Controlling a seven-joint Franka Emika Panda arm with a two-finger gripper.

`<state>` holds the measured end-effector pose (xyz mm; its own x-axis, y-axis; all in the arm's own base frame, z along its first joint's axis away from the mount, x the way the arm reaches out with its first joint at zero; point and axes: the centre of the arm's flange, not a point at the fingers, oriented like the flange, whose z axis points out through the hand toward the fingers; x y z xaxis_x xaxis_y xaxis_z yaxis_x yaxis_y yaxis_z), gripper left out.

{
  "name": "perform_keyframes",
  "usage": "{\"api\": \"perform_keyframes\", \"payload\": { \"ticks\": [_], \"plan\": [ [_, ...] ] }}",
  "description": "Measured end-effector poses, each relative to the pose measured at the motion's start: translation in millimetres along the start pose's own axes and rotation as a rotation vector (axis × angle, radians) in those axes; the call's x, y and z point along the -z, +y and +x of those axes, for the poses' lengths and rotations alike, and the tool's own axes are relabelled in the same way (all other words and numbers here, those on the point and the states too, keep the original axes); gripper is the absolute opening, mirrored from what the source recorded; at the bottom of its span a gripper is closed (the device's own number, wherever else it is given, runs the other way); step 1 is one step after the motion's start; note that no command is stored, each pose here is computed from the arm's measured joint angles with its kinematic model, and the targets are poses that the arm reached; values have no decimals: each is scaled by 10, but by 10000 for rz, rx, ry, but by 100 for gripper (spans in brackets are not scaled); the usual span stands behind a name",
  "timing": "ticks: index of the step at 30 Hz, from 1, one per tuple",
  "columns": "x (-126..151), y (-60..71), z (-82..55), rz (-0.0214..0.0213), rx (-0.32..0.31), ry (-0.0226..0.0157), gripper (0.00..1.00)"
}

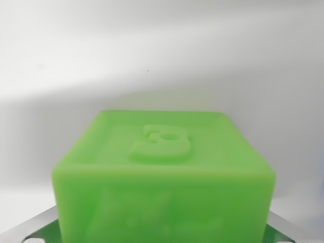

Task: Stack cube

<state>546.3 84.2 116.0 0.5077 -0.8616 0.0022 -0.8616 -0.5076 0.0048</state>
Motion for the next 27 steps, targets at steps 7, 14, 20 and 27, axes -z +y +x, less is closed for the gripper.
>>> {"api": "perform_keyframes", "payload": {
  "ticks": [7, 14, 20, 27],
  "plan": [
    [101, -5, 1, 41, -2, 8, 0],
    [236, -11, 4, 50, -4, 0, 0],
    [383, -8, 3, 59, -9, -8, 0],
    [588, -9, 4, 80, -11, -15, 0]
  ]
}}
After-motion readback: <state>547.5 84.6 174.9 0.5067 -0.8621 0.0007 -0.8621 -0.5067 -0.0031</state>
